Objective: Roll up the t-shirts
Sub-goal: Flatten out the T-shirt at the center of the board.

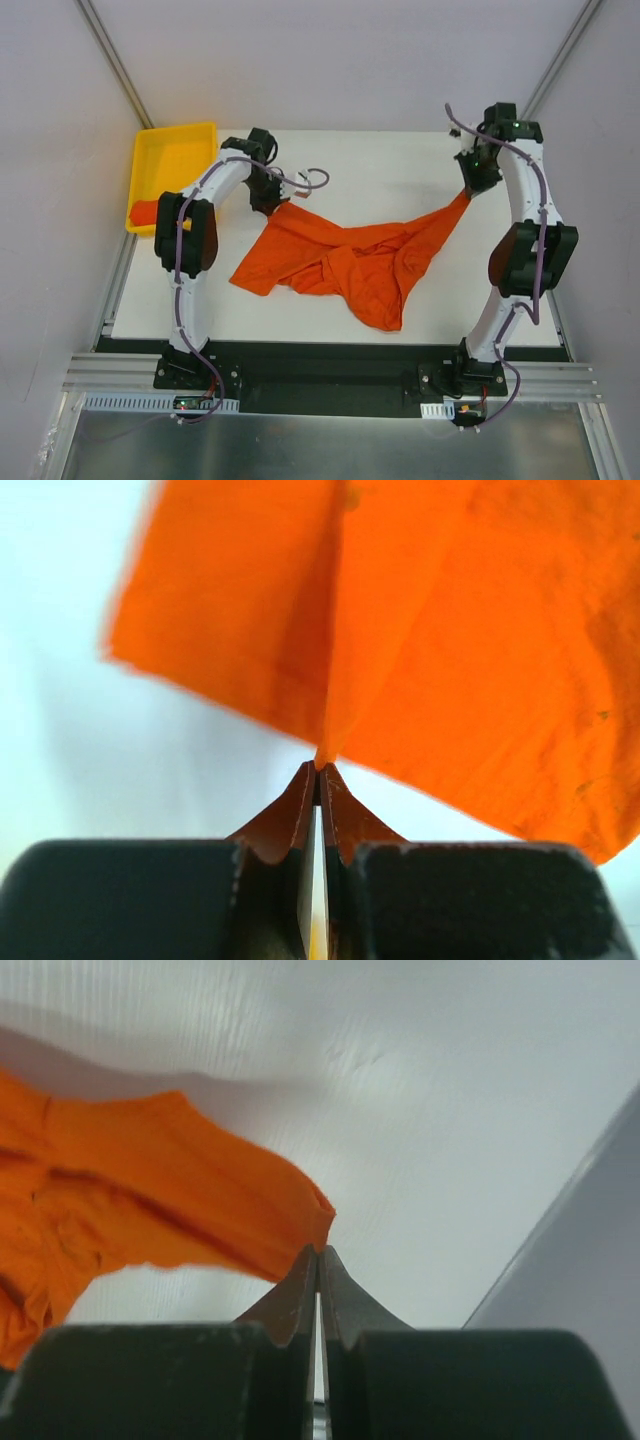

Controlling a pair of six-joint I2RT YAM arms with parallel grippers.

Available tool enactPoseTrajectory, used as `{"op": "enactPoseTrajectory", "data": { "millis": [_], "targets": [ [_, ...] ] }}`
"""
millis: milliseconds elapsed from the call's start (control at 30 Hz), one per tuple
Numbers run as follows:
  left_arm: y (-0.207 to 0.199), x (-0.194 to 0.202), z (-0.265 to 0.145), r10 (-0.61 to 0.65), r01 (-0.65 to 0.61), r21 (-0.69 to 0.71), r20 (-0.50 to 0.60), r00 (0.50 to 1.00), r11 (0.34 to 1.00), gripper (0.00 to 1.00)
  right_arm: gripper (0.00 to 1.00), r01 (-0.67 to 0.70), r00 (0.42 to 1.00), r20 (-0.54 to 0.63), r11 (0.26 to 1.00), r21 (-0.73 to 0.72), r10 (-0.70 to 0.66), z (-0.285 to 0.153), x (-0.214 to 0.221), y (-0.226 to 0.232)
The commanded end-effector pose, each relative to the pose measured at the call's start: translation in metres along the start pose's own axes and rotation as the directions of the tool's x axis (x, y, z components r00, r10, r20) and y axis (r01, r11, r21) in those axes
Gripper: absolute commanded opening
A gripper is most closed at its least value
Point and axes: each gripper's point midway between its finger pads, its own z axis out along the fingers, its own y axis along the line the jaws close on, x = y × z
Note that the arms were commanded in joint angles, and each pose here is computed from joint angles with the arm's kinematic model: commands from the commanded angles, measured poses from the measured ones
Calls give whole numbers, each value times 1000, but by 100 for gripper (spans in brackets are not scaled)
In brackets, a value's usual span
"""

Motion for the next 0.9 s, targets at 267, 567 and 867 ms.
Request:
{"op": "enactPoseTrajectory", "data": {
  "millis": [267, 567, 867],
  "targets": [
    [71, -58, -231, -210, 312, -578, 239, 948, 754, 0, 1, -96, 869, 489, 939, 329, -82, -146, -109, -89],
    [34, -77, -318, -194, 422, -672, 389, 900, 609, 0, 1, -139, 685, 706, 918, 370, -181, -248, -113, -62],
    [-45, -108, -394, -26, 446, -692, 527, 850, 568, 0, 1, -113, 479, 816, 899, 424, -324, -350, -82, -10]
  ]
}}
